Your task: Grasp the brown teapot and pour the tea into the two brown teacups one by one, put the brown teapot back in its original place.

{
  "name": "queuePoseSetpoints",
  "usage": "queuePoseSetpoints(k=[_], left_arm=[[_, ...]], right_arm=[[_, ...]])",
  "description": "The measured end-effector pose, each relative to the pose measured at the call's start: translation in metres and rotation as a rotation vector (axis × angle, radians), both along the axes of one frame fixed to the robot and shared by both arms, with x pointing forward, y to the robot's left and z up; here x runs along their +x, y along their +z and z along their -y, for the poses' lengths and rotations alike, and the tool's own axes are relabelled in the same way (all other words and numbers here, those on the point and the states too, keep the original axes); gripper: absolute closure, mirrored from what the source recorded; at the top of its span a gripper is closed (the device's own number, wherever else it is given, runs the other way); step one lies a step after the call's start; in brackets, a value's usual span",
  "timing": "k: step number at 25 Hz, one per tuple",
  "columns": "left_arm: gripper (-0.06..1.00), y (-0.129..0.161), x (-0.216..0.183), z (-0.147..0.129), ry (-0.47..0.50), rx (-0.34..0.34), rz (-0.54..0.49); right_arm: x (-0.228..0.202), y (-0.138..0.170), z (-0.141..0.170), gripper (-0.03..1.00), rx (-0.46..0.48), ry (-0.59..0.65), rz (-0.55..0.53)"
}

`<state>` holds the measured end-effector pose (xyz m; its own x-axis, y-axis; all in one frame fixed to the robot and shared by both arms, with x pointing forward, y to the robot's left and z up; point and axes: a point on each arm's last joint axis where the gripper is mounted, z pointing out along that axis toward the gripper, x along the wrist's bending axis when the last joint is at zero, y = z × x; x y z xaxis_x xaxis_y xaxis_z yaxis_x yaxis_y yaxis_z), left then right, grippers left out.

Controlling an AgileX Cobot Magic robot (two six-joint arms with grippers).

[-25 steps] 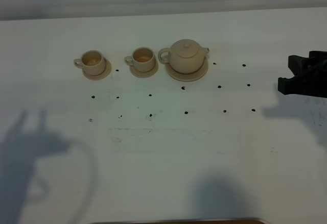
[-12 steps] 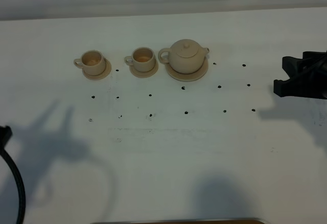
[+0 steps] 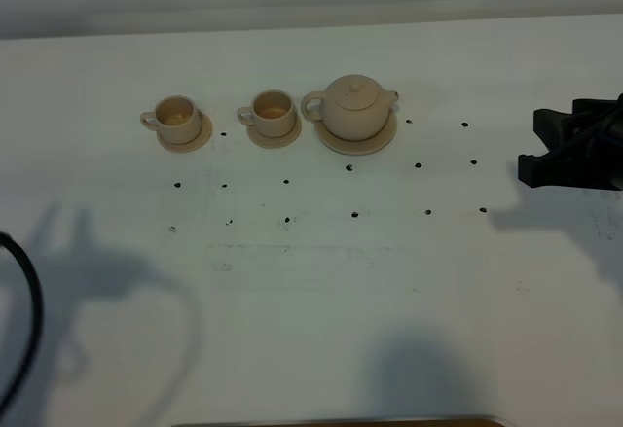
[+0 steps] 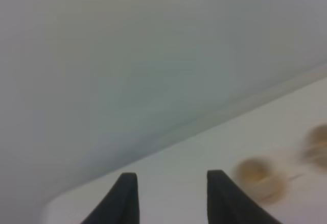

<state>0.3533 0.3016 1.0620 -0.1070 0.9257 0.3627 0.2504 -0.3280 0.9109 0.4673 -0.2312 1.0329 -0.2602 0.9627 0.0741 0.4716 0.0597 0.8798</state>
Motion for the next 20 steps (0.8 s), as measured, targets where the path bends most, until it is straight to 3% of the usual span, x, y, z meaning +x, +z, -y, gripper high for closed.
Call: queuePoseSetpoints(k=[2,5,8,12,15,16,20], left_arm=[[0.64,0.007,-0.006,-0.010,0.103,0.002,0.013],[0.64,0.014,-0.011,-0.014,0.125,-0.015,0.038],[0.64,0.014,-0.010,-0.009,0.076,-0.024,0.044],[0.64,0.015,-0.008,0.005,-0.073,-0.042,0.059],[0.64,0.014,-0.005,0.010,-0.097,-0.044,0.047],[0.64,0.014,-0.005,0.009,-0.085,-0.064,0.046],[0.64,0.014,-0.006,0.005,-0.008,-0.251,0.076]], right_arm=[[-0.001,0.000,-0.004,0.60,0.000,0.017,0.000],[-0.003,0.000,-0.009,0.60,-0.010,0.048,0.003],[-0.003,0.000,-0.010,0.60,-0.015,0.052,0.005],[-0.003,0.000,-0.010,0.60,-0.016,0.051,0.005],[-0.003,0.000,-0.010,0.60,-0.016,0.051,0.005],[-0.003,0.000,-0.010,0.60,-0.016,0.051,0.005],[-0.003,0.000,-0.010,0.60,-0.016,0.051,0.005]])
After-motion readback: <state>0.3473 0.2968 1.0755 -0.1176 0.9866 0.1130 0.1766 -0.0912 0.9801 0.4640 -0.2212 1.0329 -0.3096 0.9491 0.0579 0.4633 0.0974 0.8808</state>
